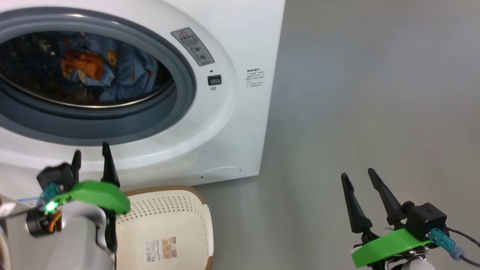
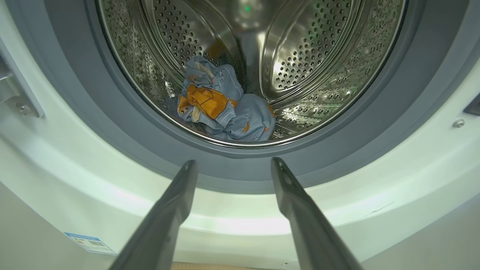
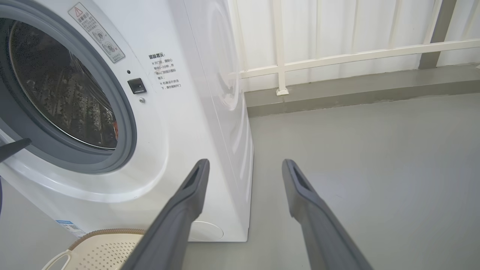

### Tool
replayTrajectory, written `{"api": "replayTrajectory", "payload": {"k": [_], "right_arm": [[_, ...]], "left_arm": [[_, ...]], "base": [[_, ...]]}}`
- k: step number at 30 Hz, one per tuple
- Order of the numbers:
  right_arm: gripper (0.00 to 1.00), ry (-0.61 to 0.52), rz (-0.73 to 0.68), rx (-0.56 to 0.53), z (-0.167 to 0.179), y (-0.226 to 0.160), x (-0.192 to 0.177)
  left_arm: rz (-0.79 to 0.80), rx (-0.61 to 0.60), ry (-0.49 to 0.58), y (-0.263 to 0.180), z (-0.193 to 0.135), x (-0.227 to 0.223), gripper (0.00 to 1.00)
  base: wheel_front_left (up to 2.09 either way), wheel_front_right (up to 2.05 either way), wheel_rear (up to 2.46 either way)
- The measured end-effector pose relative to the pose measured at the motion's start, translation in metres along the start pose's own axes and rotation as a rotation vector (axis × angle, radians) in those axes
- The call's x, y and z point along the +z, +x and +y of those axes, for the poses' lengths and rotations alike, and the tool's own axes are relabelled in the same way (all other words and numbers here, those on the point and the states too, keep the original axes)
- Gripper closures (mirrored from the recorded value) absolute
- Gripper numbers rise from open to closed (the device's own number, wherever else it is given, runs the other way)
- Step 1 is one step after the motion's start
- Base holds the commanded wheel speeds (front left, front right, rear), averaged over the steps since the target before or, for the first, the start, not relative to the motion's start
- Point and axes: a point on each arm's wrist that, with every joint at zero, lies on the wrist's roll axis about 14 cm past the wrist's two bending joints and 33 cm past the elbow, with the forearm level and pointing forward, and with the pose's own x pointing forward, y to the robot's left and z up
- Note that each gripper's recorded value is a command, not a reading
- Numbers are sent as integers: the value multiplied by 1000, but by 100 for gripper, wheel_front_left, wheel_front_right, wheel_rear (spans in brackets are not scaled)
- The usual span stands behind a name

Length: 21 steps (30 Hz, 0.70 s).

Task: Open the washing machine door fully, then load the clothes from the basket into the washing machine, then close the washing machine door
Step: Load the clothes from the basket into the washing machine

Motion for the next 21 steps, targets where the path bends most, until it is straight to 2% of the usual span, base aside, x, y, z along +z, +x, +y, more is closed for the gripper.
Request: {"api": "replayTrajectory", "payload": {"k": [11, 21], "right_arm": [[0, 3, -26, 7, 4, -13, 10], [0, -1, -54, -8, 0, -28, 20]], "left_arm": [[26, 12, 6, -55, 13, -23, 0], [-7, 17, -6, -92, 14, -22, 0]], "base": [[0, 0, 0], [0, 0, 0]]}}
